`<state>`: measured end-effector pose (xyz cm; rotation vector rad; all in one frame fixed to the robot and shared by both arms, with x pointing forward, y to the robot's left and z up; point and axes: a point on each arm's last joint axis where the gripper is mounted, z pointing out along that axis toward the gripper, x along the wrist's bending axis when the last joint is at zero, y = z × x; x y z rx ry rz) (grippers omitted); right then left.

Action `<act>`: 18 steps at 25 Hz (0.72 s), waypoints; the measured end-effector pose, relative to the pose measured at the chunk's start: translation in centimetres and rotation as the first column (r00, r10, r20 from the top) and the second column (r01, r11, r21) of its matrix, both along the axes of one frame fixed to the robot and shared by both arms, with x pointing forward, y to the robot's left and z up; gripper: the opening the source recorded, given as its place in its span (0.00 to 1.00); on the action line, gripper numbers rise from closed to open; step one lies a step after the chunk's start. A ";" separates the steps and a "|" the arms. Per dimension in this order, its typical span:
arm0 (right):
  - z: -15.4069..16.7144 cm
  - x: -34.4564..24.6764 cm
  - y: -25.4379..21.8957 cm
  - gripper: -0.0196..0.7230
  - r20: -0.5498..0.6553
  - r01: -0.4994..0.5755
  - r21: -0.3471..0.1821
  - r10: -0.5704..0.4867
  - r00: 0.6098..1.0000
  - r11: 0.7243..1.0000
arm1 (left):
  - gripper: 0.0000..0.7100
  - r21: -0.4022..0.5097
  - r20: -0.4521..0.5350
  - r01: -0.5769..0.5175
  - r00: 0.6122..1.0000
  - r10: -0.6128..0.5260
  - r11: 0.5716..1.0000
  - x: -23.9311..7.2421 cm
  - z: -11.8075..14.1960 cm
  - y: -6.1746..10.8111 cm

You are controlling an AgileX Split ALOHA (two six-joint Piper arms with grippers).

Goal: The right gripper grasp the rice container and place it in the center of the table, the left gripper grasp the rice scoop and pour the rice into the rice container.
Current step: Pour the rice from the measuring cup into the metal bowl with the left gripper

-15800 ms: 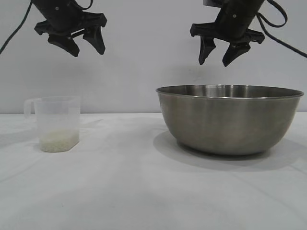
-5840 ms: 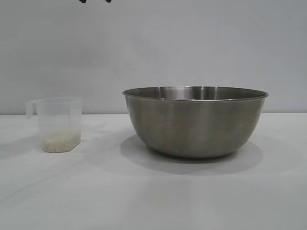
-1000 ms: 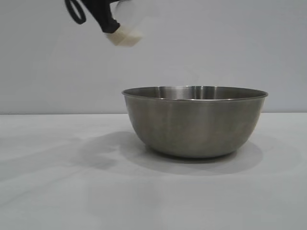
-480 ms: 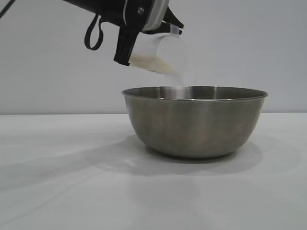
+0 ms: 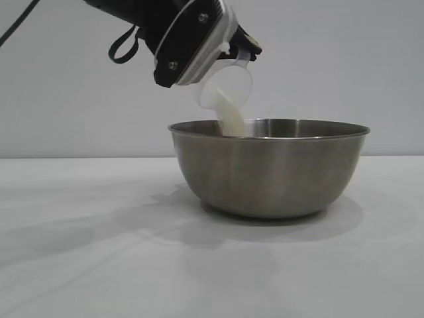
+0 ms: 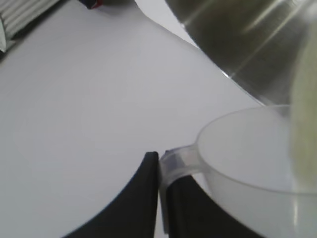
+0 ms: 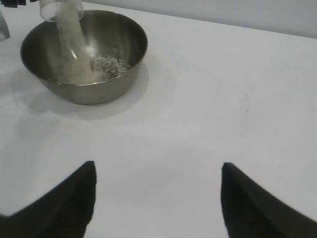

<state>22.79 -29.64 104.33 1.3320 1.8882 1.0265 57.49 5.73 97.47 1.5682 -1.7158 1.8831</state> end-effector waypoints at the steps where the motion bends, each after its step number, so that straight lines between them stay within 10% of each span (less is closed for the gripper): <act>1: 0.0 0.0 0.0 0.69 0.000 0.000 0.000 0.000 1.000 1.000 | 0.00 -0.070 -0.058 -0.036 0.998 0.032 0.997 0.1 0.2 0.1; 4: 0.0 0.0 0.0 0.69 0.000 0.000 0.000 0.000 1.000 1.000 | 0.00 -0.386 -0.272 -0.218 0.955 0.115 0.897 1.0 1.6 0.6; 8: 0.0 0.0 0.0 0.69 0.000 0.000 0.000 0.000 1.000 1.000 | 0.00 -0.667 -0.621 -0.576 0.781 0.075 0.473 2.3 3.6 2.8; 12: 0.0 0.0 0.0 0.69 0.000 0.000 0.000 0.000 1.000 1.000 | 0.00 -0.627 -0.775 -0.779 0.622 -0.113 0.016 2.6 5.4 5.3; 15: 0.0 0.0 0.0 0.69 0.000 0.000 0.000 0.000 1.000 1.000 | 0.00 -0.501 -0.808 -0.850 0.526 -0.267 -0.161 2.7 5.4 6.7; 18: 0.0 0.0 0.0 0.69 0.000 0.000 0.000 0.000 1.000 1.000 | 0.00 -0.416 -0.796 -0.876 0.481 -0.369 -0.244 2.1 4.1 8.6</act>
